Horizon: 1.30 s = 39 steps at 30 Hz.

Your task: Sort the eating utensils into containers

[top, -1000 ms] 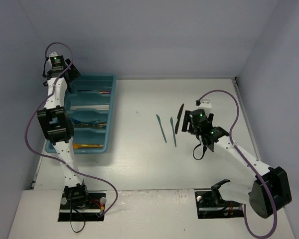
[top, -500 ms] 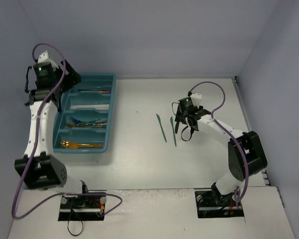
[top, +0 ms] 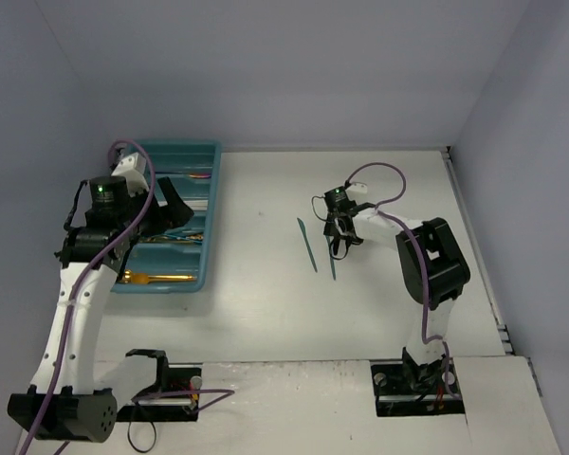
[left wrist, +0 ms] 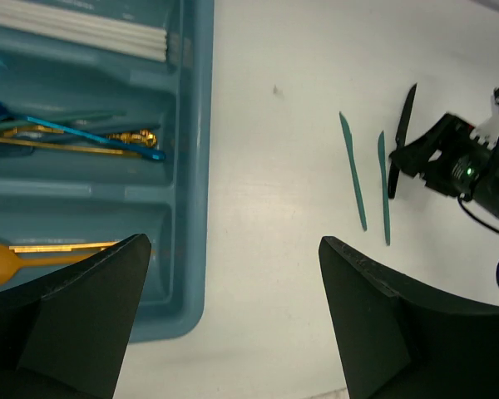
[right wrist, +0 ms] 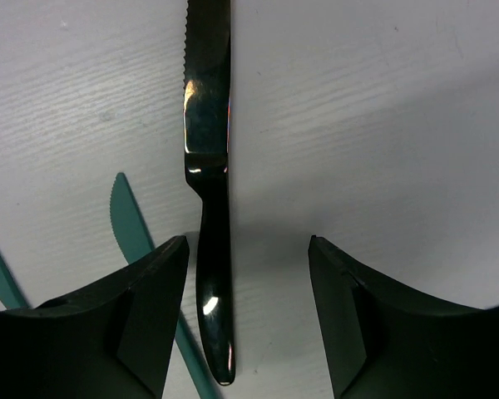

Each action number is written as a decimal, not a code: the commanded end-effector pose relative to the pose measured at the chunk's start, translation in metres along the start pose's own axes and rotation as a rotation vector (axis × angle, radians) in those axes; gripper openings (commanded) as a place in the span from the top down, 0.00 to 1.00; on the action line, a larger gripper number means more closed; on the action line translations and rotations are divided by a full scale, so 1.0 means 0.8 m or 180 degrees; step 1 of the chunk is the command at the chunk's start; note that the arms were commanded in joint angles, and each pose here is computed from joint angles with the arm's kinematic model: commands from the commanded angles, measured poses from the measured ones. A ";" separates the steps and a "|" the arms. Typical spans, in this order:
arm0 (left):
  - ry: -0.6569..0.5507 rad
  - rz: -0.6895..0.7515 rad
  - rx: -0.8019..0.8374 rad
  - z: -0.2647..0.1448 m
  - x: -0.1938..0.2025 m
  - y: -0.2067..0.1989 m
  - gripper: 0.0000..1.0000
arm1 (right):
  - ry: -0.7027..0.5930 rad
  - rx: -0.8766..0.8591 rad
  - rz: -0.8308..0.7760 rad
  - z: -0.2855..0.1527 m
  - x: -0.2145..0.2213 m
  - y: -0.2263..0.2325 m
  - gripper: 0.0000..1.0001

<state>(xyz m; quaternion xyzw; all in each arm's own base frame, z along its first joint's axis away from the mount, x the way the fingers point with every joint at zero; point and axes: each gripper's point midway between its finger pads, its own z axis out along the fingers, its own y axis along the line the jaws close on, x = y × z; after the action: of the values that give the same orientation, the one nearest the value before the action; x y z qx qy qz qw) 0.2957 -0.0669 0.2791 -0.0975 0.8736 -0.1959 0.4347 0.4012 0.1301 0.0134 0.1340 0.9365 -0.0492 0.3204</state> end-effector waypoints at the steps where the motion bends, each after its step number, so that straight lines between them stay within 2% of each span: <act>1: 0.0182 0.0154 0.0216 -0.016 0.028 -0.013 0.20 | -0.0179 0.0013 0.0159 0.003 -0.032 0.010 0.44; 4: 0.0263 0.0208 0.0307 -0.023 0.039 -0.019 0.20 | -0.0157 0.0063 0.0152 0.011 -0.029 0.007 0.45; 12: 0.0305 0.0218 0.0510 -0.037 0.053 -0.033 0.20 | -0.0003 0.0164 0.0133 0.029 -0.007 -0.007 0.61; 15: 0.0336 0.0218 0.0622 -0.039 0.054 -0.041 0.20 | 0.0054 0.0207 0.0126 0.032 0.002 -0.019 0.79; 16: 0.0350 0.0221 0.0653 -0.040 0.054 -0.044 0.20 | 0.0058 0.0205 0.0111 0.031 0.002 -0.020 0.80; 20: 0.0391 0.0260 0.0819 -0.043 0.052 -0.059 0.20 | 0.0052 0.0221 0.0015 0.023 0.001 -0.035 1.00; 25: 0.0460 0.0275 0.0906 -0.042 0.055 -0.070 0.20 | -0.0073 0.0200 -0.0069 0.001 -0.015 -0.048 1.00; 30: 0.0587 0.0400 0.0969 -0.032 0.062 -0.097 0.20 | -0.0295 -0.0047 -0.0337 -0.046 -0.040 -0.048 1.00; 39: 0.0600 0.0287 0.1652 -0.012 0.059 -0.176 0.20 | -0.0969 -0.0967 -0.1110 -0.183 -0.067 0.003 1.00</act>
<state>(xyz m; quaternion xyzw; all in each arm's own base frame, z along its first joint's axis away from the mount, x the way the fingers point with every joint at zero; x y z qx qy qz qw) 0.2418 -0.1812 0.2702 0.0652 0.8821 -0.3354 0.3242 0.3660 0.1131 0.0977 0.0073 0.9217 -0.0304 0.3865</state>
